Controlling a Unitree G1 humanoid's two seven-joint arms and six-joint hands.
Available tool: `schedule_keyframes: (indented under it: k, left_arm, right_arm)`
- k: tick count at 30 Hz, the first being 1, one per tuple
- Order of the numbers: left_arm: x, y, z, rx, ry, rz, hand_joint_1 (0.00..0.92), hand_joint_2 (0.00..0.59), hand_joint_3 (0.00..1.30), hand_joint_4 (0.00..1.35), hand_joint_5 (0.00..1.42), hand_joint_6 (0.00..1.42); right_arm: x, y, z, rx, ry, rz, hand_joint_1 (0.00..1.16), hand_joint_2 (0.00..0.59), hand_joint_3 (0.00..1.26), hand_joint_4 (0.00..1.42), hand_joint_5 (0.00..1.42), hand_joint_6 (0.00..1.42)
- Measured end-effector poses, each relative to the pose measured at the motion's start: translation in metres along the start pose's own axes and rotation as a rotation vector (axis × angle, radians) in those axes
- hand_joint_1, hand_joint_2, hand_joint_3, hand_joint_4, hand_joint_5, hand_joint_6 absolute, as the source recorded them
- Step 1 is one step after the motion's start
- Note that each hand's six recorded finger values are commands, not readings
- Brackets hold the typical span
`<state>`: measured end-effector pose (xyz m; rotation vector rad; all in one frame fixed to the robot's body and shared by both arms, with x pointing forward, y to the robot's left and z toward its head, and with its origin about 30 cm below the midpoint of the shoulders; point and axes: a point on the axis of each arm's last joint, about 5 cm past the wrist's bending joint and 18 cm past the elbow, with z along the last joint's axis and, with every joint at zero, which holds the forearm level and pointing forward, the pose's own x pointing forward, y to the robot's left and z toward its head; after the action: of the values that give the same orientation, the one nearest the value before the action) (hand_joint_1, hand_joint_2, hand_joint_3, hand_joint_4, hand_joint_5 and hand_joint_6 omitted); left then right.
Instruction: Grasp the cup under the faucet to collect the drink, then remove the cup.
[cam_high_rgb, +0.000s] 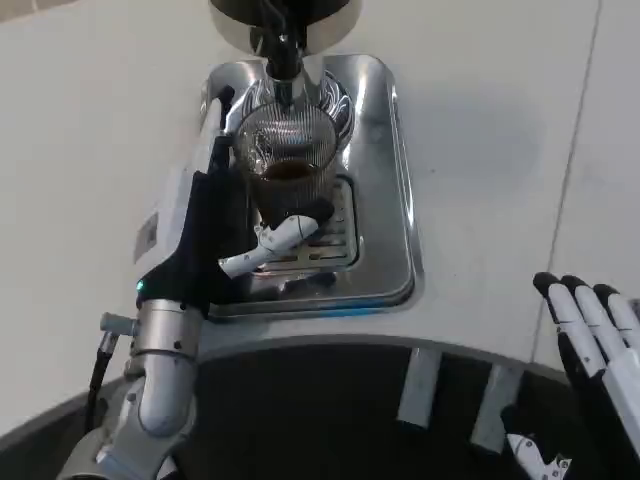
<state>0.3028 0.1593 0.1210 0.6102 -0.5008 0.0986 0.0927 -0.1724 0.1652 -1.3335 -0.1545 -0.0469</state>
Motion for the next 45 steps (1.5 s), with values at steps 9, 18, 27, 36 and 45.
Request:
schedule_keyframes:
  k: [9, 18, 27, 36, 45]
  left_arm:
    - [0.0, -0.004, 0.0029, -0.026, -0.018, 0.001, 0.455, 0.053, 0.0, 0.0, 0.22, 0.25]
    - [0.007, -0.008, 0.0058, -0.011, -0.025, -0.02, 0.546, 0.069, 0.0, 0.0, 0.29, 0.35]
    - [0.016, -0.015, 0.0129, 0.064, -0.041, 0.006, 0.657, 0.075, 0.51, 0.5, 0.78, 1.03]
    - [0.017, -0.034, 0.0257, 0.017, -0.025, 0.061, 0.733, 0.063, 1.11, 1.1, 1.28, 1.42]
    - [0.012, -0.05, 0.0372, -0.124, -0.006, 0.076, 0.797, 0.06, 1.25, 1.27, 1.36, 1.42]
  right_arm:
    - [0.008, -0.0011, 0.0034, 0.013, -0.018, 0.004, 0.47, 0.455, 0.0, 0.0, 0.0, 0.0]
    - [0.01, -0.0016, 0.0046, 0.034, -0.002, 0.019, 0.46, 0.439, 0.0, 0.0, 0.0, 0.0]
    - [0.013, -0.0027, 0.0058, 0.058, 0.012, 0.024, 0.41, 0.427, 0.0, 0.0, 0.0, 0.0]
    - [0.015, -0.0047, 0.0065, 0.078, 0.042, 0.03, 0.39, 0.413, 0.0, 0.0, 0.0, 0.0]
    - [0.017, -0.0088, 0.008, 0.074, 0.066, 0.039, 0.36, 0.416, 0.0, 0.0, 0.0, 0.0]
